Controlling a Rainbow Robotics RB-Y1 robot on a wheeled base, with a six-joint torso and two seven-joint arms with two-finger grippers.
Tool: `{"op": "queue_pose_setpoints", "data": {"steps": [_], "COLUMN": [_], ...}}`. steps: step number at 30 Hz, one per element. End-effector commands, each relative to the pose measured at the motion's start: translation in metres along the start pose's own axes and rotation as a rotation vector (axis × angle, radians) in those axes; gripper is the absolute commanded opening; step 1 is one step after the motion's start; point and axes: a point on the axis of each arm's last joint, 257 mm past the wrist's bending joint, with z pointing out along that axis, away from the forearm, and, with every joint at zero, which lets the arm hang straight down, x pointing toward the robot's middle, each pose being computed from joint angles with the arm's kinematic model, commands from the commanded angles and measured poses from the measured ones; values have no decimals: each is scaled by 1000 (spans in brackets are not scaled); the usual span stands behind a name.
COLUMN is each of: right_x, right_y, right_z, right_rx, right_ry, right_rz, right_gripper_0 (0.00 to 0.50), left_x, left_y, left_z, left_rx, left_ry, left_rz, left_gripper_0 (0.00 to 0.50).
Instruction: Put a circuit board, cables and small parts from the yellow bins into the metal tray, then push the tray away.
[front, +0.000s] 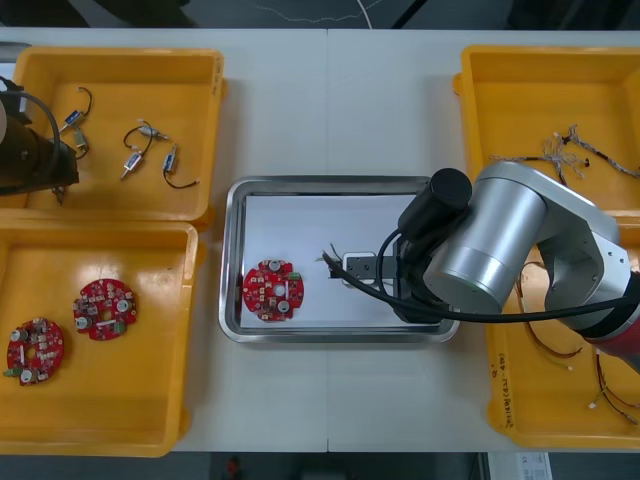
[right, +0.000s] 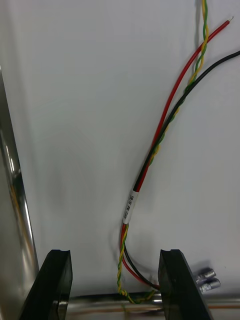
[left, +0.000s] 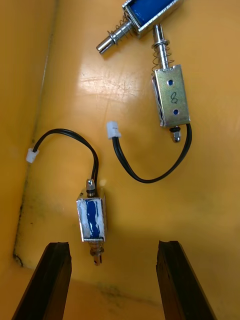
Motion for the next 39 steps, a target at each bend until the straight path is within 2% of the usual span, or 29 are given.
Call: {"op": "queue_pose_setpoints", "data": {"steps": [1,3,9,16,19,22,26,27,28,29,30,33,39], "right_x": [-24,-19,2,1,10,20,41,48,56,60,68,91,139], "right_y": [-30,-34,-44,-81,-93,-104,-117,-121,-125,-127,-132,-144,-164], "right_z": [-42,-55,-95,-152,-171,-188,-204,-208,-210,-212,-214,-220,-226], "right_rx": [79,84,105,261,308,335,349,348,345,343,337,338,363], "right_ry": [-48,-36,3,-108,-135,-165,-181,-184,-189,-192,-198,-202,-173], "right_rz": [49,68,135,199,227,269,325,349,376,391,425,504,647], "right_gripper_0": [500,500,500,500,500,500,500,500,500,500,500,500,500], "left_x": [2,3,1,3,3,4,4,5,6,6,6,7,7], "left_y": [12,15,16,12,10,9,6,3,3,2,1,1,1], "left_z": [8,14,30,31,31,31,32,33,33,34,34,34,34], "left_rx": [-31,-44,-40,-25,-18,-14,-7,-4,-3,-2,0,0,2], "left_ry": [-18,-22,-58,-55,-54,-53,-54,-53,-52,-51,-52,-50,-48], "left_rz": [48,58,66,63,61,57,56,56,55,55,57,56,55], "left_gripper_0": [500,500,500,500,500,500,500,393,181,71,1,0,0]}}
